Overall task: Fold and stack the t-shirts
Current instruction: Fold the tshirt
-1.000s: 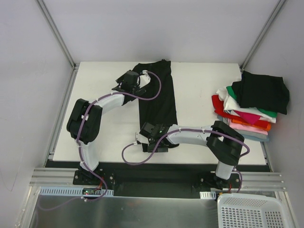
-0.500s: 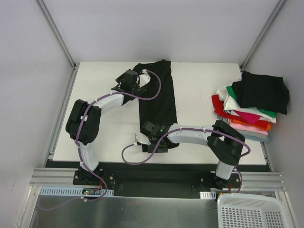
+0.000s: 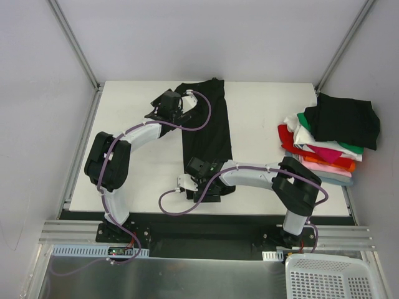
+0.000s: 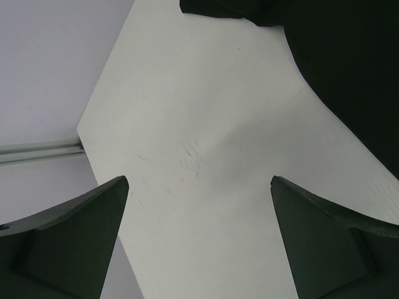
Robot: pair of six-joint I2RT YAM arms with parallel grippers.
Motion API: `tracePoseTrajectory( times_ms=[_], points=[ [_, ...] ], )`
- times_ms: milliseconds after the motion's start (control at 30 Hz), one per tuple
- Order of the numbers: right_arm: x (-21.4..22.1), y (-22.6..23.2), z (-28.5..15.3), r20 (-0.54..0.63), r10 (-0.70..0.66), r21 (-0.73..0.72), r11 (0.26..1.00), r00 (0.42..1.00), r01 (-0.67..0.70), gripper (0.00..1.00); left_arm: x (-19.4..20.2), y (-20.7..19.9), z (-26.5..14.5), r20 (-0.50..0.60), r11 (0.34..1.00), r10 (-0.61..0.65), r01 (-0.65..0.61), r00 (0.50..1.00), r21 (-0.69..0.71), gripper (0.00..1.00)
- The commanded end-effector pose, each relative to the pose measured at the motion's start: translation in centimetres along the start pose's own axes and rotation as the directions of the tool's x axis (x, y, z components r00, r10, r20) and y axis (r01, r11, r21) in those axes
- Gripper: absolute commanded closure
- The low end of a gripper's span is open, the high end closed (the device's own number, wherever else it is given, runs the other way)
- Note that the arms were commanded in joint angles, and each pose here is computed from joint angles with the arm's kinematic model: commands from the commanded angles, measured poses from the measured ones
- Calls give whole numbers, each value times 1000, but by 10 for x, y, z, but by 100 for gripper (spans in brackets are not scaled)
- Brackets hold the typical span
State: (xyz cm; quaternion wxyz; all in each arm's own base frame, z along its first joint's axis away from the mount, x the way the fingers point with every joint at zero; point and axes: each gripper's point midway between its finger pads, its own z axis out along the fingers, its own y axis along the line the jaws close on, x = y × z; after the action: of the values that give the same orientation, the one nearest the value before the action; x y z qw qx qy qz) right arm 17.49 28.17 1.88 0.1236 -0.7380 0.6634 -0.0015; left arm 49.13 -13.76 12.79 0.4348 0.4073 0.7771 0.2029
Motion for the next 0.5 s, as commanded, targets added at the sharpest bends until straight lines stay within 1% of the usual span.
tracePoseTrajectory(
  times_ms=[0,200,467],
  points=[
    [26,17,23,-116,20,-54,998,993,-26,20,-13,12,-12,39,999,-14,15,999,-35,1],
    [32,4,29,-162,37,22,999,986,-34,19,-12,9,-12,38,999,-15,16,999,-29,1],
    [36,-7,33,-186,67,75,996,980,-54,19,-13,9,-12,41,999,-18,20,999,-28,1]
  ],
)
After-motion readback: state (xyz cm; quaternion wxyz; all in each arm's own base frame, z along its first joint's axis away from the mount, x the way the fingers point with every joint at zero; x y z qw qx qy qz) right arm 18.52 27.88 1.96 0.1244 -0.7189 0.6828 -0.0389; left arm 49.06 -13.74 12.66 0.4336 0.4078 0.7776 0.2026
